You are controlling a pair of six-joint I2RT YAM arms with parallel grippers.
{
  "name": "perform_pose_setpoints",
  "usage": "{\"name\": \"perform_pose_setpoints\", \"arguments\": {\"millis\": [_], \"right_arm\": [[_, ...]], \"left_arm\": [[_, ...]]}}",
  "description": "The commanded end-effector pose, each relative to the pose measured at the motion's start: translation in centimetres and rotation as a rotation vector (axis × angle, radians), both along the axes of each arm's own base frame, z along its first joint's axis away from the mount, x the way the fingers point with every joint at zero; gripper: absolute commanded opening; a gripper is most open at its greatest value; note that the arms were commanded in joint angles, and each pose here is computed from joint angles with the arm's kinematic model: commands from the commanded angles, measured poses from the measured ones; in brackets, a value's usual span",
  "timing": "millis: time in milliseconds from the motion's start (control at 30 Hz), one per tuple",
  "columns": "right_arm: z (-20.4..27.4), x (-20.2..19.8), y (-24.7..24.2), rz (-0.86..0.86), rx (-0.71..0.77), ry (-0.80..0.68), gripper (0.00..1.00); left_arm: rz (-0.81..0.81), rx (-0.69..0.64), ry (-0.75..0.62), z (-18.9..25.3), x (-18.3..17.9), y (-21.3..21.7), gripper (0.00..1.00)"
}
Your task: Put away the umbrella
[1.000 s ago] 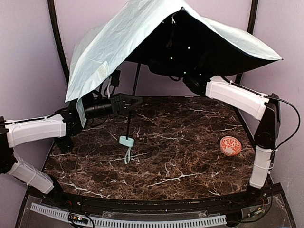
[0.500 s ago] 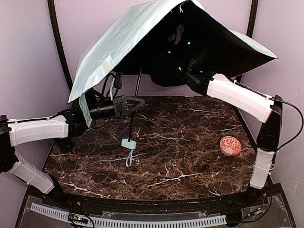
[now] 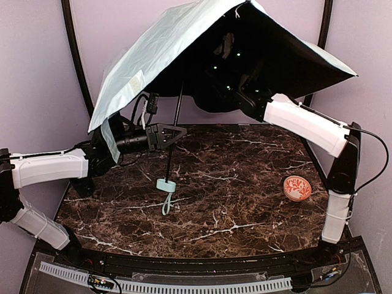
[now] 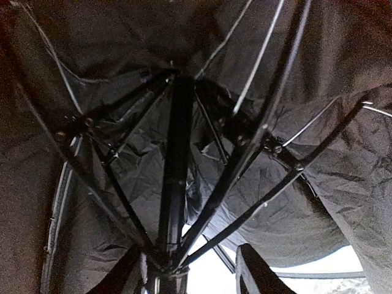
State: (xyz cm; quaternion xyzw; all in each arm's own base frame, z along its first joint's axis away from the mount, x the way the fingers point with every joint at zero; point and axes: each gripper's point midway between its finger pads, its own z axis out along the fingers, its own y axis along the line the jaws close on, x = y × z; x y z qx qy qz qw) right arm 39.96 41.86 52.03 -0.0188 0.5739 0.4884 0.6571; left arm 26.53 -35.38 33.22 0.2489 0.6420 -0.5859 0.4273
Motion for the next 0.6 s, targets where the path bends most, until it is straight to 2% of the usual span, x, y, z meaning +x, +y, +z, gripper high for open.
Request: {"name": "perform_pose_setpoints", "arguments": {"millis": [0,67,167,267,400,567], "right_arm": [[0.2,0.1,0.7,0.011,-0.017,-0.011,0.48],[0.1,0.1,0.9,0.021,-0.019,-0.008,0.46],[-0.2,0.2,0.7,0.014,-0.023,-0.001,0.27],[-0.1,0.0,0.2,0.004,-0.026,-0.01,0.16],[-1.5,-0.3,1.3,0.047,-0.101,-0.005,0.1],[-7.3,-2.0,4.7,0.18,-0.29,0.031,0.1]], "left_arm": [[-0.017,-0.089,-0.161,4.0,-1.1,0.4,0.0],[-0.015,-0.089,-0.162,4.0,-1.1,0.4,0.0],[-0.017,-0.087,-0.163,3.9,-1.1,0.4,0.0],[-0.011,-0.087,-0.161,3.8,-1.1,0.5,0.0],[0.004,-0.094,-0.2,4.4,-1.3,0.9,0.0],[0.109,-0.126,-0.364,7.7,-0.4,2.5,0.0]]}}
